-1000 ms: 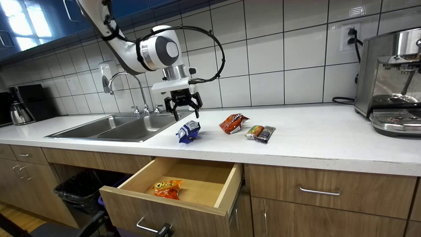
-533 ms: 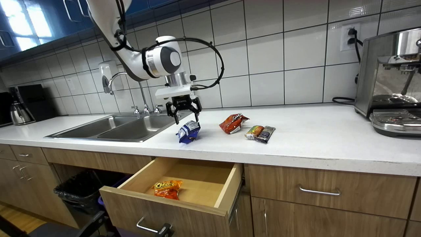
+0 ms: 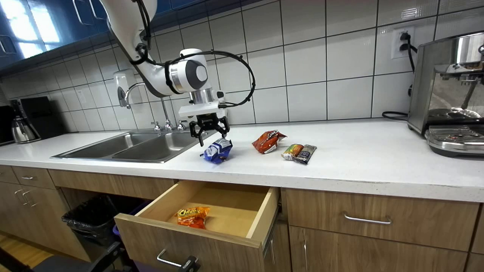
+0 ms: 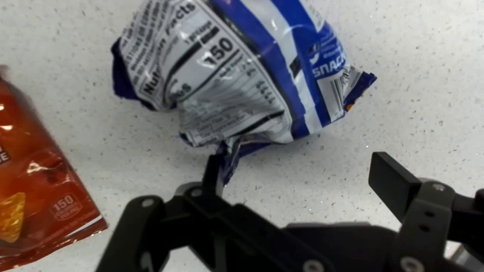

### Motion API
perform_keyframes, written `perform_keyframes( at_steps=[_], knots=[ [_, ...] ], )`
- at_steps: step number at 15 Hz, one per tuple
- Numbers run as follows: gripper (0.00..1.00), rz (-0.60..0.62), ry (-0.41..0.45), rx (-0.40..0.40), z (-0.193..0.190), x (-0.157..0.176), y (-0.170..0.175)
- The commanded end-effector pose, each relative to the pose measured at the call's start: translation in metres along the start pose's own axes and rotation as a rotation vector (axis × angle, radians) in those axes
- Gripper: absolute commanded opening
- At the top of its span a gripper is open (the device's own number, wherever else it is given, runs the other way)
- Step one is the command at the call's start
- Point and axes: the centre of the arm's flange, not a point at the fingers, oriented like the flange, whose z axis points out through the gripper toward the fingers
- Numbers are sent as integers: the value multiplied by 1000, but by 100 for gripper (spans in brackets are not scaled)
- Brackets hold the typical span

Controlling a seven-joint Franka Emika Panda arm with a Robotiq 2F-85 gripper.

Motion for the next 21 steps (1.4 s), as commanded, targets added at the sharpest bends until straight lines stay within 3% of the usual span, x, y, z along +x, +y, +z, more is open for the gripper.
perform_keyframes(
  at_steps=[1, 21],
  knots=[
    [100, -32, -22, 4, -7, 1, 0],
    [100, -8, -57, 4, -12, -57, -10]
  ],
)
